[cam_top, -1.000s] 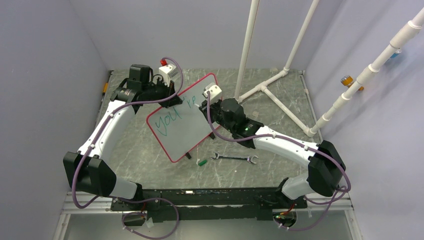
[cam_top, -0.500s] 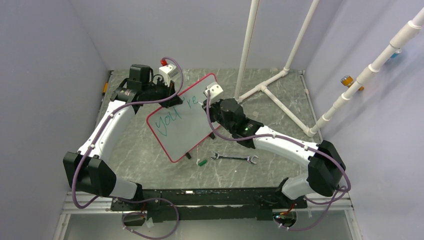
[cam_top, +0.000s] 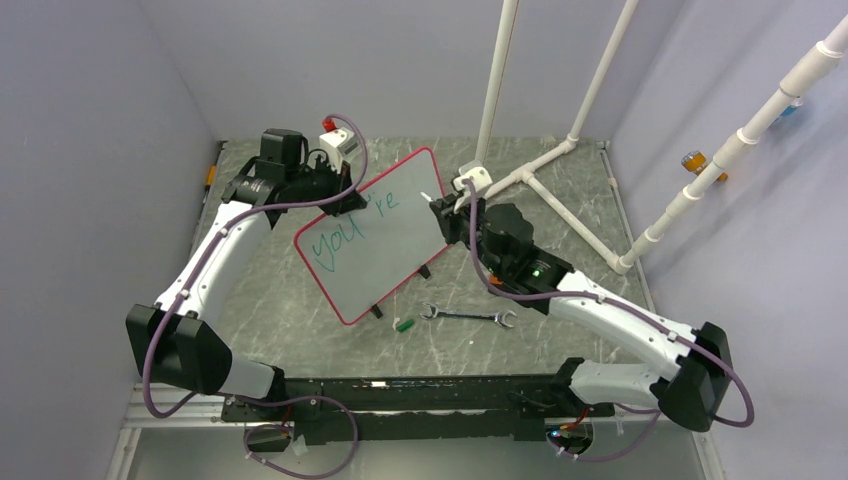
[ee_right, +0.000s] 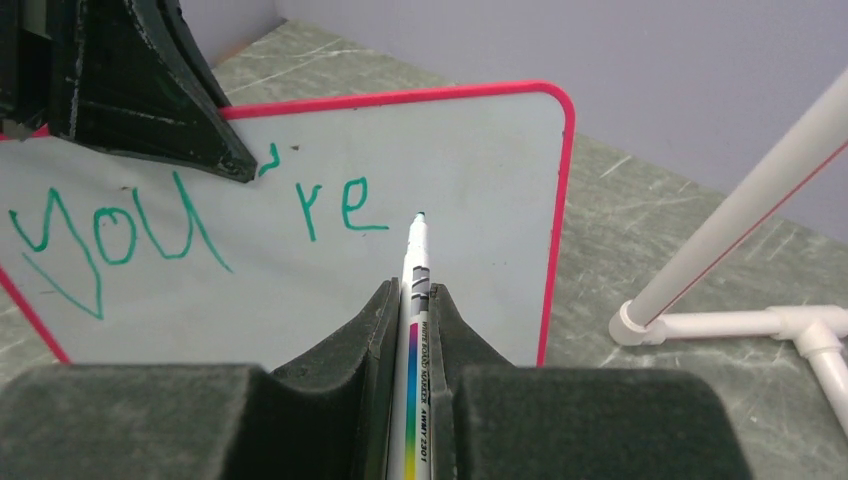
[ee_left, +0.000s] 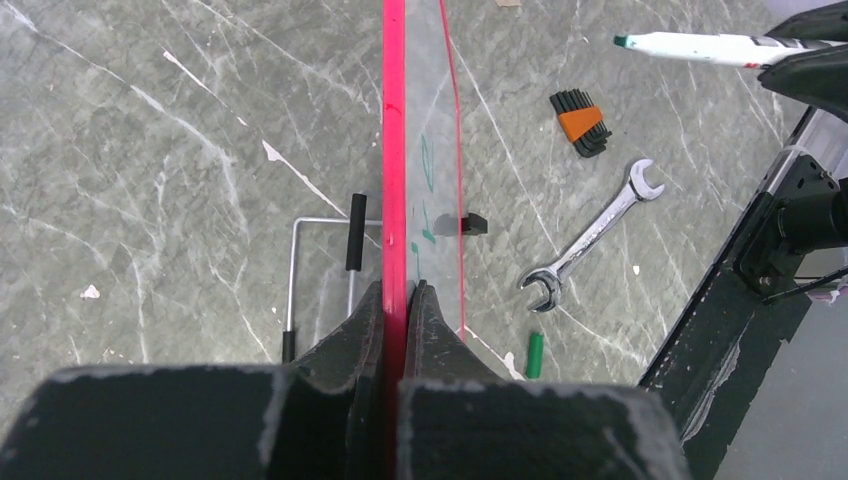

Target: Write a sentence on the whiteboard

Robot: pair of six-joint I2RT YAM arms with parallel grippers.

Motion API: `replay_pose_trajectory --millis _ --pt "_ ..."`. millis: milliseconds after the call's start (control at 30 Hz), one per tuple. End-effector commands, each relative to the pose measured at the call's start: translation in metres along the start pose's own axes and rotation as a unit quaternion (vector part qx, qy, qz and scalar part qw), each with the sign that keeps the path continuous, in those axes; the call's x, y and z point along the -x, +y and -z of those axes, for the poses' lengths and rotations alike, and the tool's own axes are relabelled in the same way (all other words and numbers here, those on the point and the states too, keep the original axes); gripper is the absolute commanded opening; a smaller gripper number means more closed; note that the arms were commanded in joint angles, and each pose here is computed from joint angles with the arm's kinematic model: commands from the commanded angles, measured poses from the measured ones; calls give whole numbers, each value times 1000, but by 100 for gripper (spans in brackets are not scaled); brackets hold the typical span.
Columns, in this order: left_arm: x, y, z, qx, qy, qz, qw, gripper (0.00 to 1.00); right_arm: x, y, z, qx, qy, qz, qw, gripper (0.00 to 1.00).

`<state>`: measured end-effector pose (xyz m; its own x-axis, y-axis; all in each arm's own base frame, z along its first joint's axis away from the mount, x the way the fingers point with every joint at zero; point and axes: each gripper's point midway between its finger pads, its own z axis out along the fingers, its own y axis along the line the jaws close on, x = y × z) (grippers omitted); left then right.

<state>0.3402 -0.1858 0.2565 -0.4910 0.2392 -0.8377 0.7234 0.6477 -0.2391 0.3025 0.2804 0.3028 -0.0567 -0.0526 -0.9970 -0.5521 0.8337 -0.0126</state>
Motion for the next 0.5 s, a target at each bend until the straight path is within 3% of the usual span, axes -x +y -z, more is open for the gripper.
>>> replay_pose_trajectory --millis 0,467 --pt "-20 40 -4 98 46 -67 992 0 -8 2 15 13 5 -38 999 0" --pt "-32 46 -14 120 75 -49 989 0 -27 16 43 63 14 -65 996 0"
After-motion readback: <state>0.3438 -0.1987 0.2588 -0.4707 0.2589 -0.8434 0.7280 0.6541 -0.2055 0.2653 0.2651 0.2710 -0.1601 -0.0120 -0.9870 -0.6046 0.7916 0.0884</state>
